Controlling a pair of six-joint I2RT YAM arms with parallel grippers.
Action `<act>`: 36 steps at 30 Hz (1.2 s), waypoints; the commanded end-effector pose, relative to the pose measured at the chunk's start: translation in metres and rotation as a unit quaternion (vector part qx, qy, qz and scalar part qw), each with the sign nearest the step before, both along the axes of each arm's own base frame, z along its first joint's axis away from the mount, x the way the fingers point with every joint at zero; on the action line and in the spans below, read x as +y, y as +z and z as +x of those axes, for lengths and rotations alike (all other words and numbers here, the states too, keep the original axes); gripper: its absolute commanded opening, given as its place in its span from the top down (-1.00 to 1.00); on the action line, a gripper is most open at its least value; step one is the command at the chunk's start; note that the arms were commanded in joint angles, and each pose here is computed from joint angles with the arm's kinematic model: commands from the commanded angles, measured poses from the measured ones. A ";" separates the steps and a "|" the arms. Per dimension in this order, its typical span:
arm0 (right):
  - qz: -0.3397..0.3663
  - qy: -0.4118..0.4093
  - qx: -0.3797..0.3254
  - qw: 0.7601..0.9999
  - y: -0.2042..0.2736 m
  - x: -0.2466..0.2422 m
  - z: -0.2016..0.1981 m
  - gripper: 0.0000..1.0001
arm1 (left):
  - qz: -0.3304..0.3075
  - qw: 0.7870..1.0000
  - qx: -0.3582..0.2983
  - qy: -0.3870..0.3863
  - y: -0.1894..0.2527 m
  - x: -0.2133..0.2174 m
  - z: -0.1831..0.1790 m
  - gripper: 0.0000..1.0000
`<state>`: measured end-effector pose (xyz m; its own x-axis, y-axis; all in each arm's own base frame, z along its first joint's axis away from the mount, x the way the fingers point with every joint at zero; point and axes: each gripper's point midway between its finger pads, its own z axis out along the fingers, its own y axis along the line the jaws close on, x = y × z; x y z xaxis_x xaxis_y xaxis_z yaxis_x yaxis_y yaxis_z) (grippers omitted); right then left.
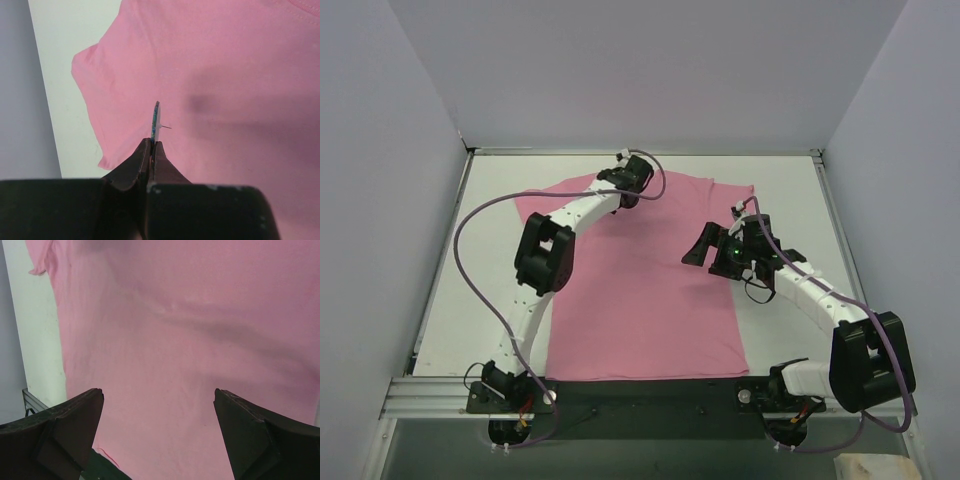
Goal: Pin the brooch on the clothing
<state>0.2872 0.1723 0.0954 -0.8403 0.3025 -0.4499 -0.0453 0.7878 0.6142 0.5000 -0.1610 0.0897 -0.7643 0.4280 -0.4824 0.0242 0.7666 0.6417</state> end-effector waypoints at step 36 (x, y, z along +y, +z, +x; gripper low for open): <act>-0.001 0.003 -0.021 1.000 0.009 -0.005 -0.008 -0.98 | 0.111 0.991 0.058 -0.035 -0.071 -0.046 -0.024 1.00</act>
